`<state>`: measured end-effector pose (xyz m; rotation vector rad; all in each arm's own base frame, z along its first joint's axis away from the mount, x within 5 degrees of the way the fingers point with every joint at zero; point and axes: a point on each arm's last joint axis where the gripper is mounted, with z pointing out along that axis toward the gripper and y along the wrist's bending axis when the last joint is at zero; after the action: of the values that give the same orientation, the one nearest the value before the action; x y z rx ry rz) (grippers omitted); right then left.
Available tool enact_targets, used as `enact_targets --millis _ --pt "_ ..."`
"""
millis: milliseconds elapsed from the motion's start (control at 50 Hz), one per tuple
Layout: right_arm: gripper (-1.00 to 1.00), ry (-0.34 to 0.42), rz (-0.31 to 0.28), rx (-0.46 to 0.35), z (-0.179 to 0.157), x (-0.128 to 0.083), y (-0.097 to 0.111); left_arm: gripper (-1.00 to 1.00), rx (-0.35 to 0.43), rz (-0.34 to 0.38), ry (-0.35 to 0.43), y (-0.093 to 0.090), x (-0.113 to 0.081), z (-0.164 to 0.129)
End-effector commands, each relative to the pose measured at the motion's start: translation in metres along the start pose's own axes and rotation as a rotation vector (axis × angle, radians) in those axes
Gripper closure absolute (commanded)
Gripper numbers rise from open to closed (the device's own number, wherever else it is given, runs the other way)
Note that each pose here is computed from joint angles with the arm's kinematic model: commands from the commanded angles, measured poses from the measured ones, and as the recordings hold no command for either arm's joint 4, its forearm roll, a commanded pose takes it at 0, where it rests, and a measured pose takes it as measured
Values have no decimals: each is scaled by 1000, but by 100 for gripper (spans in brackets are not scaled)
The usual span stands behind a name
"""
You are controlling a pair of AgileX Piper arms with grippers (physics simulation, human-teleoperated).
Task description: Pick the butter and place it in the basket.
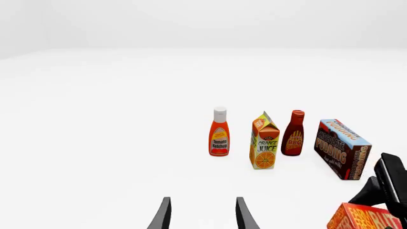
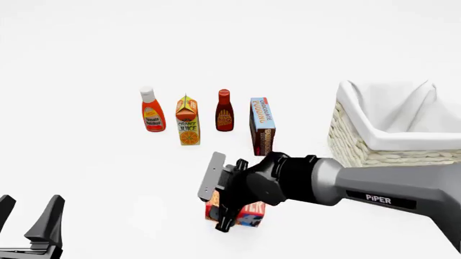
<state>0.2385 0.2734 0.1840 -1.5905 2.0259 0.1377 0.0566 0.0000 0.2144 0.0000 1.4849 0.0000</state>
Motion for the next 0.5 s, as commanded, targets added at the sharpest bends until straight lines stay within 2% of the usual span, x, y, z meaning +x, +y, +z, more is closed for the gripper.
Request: enact_targets --millis 20,80,500 --pt "100 -127 -50 18 -33 -7 22 -100 0 0 0 0 0 0" --pt "100 -168 -63 20 -48 -8 30 -100 0 0 0 0 0 0" --pt "100 -298 -76 75 -99 -19 26 -100 0 0 0 0 0 0"
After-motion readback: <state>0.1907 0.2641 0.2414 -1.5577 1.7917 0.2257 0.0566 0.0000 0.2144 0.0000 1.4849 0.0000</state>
